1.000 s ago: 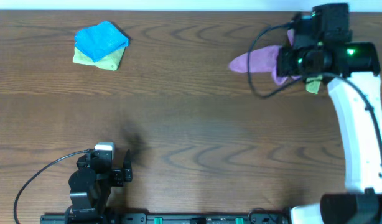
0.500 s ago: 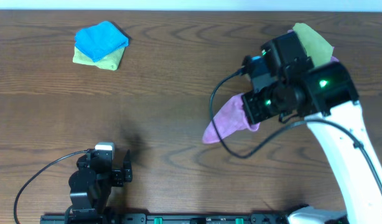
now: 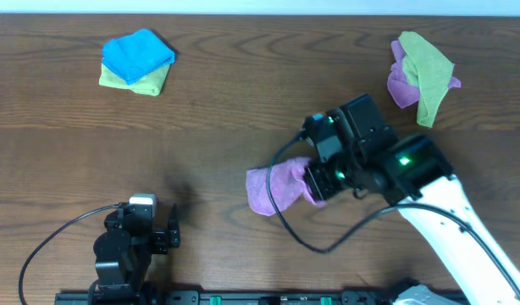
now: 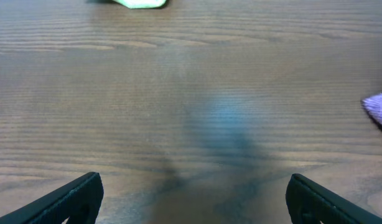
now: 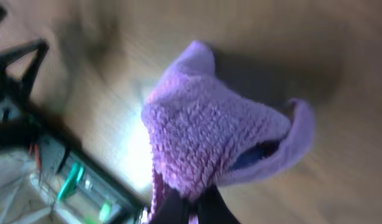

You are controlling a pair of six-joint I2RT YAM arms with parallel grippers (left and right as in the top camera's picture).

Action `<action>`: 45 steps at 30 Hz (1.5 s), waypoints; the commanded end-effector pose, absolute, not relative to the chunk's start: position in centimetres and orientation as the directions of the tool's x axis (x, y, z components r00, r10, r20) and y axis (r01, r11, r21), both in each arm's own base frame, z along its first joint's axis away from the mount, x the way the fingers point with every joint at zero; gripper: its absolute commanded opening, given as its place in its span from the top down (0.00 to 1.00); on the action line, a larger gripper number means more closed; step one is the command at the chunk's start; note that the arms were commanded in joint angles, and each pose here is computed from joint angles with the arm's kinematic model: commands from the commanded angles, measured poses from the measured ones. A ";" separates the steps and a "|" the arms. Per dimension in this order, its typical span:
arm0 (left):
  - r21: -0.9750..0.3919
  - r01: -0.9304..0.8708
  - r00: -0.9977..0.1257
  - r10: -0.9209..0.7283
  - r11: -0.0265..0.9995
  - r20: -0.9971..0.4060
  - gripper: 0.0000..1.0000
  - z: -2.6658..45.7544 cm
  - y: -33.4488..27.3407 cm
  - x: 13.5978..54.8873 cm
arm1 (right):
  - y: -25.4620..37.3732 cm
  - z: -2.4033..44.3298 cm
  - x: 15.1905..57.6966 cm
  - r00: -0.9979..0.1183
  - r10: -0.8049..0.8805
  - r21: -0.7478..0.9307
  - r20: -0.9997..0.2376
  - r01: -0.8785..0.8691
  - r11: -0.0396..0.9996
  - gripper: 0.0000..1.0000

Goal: Fold the cloth
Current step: 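Lift the purple cloth with the right gripper and drag it toward center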

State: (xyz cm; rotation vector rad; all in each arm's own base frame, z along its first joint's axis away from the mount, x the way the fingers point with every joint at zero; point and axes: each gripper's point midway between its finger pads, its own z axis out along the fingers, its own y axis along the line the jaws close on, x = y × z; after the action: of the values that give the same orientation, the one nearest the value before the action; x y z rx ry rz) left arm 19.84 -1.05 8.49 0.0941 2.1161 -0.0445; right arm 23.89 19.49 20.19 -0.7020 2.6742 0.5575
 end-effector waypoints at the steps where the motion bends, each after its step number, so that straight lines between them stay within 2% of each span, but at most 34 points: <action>1: 0.020 0.094 -0.515 0.065 0.995 -0.855 0.05 8.4 -1.1 19.9 | 20.7 18.5 27.0 -0.813 -0.373 0.259 -0.448 -0.517 0.816 0.98; 4: 0.020 0.093 -0.514 0.065 0.995 -0.855 0.05 8.4 -1.1 19.9 | 20.6 17.0 33.3 -0.766 -0.329 0.123 -0.552 -0.465 0.877 0.98; 5: 0.020 0.094 -0.514 0.065 0.995 -0.855 0.05 8.4 -1.1 19.9 | 20.4 16.6 35.7 -0.745 -0.311 0.071 -0.591 -0.432 0.899 0.96; 6: 0.020 0.094 -0.514 0.065 0.995 -0.855 0.05 8.4 -1.1 19.9 | 20.1 16.2 38.2 -0.719 -0.286 0.021 -0.634 -0.385 0.923 0.78; 7: 0.020 0.094 -0.514 0.065 0.995 -0.855 0.05 8.4 -1.1 19.9 | 19.8 16.0 40.1 -0.697 -0.266 -0.013 -0.666 -0.346 0.938 0.48; 8: 0.020 0.094 -0.514 0.065 0.995 -0.855 0.05 8.4 -1.1 19.9 | 19.6 15.8 41.9 -0.672 -0.250 -0.042 -0.697 -0.309 0.950 0.24; 10: 0.020 0.094 -0.514 0.065 0.995 -0.855 0.05 8.4 -1.1 19.9 | 19.5 15.9 43.3 -0.657 -0.238 -0.055 -0.715 -0.286 0.957 0.06; 11: 0.020 0.094 -0.514 0.065 0.995 -0.855 0.05 8.4 -1.1 19.9 | 19.5 16.2 43.5 -0.656 -0.234 -0.054 -0.718 -0.282 0.958 0.01; 17: 0.020 0.094 -0.514 0.065 0.995 -0.855 0.05 8.4 -1.1 19.9 | 18.4 17.3 41.9 -0.716 -0.168 -0.005 -0.678 -0.224 0.975 0.01; 21: 0.020 0.094 -0.514 0.065 0.995 -0.855 0.05 8.4 -1.1 19.9 | 18.3 15.5 40.1 -0.791 -0.155 0.058 -0.592 -0.234 0.970 0.01; 27: 0.020 0.094 -0.514 0.065 0.995 -0.855 0.05 8.4 -1.1 19.9 | 20.6 11.4 37.1 -0.894 -0.181 0.259 -0.410 -0.304 0.917 0.02; 30: 0.020 0.094 -0.514 0.065 0.995 -0.855 0.05 8.4 -1.1 19.9 | 21.8 9.4 35.7 -0.926 -0.199 0.336 -0.322 -0.308 0.890 0.05; 34: 0.020 0.094 -0.514 0.065 0.995 -0.855 0.05 8.4 -1.1 19.9 | 23.2 6.9 34.7 -0.962 -0.176 0.430 -0.211 -0.253 0.866 0.16; 39: 0.020 0.094 -0.514 0.065 0.995 -0.855 0.05 8.4 -1.1 19.9 | 23.2 3.3 34.2 -0.986 -0.134 0.434 -0.100 -0.164 0.886 0.16; 45: 0.019 0.094 -0.514 0.065 0.995 -0.855 0.04 8.4 -1.1 19.9 | 23.9 1.8 34.9 -0.986 -0.130 0.456 -0.101 -0.161 0.875 0.24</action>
State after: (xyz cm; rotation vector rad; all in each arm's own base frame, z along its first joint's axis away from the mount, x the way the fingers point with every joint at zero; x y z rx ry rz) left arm 19.84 -1.04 8.50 0.0939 2.1157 -0.0441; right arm 34.50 23.21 1.53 -0.2598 2.9879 0.6702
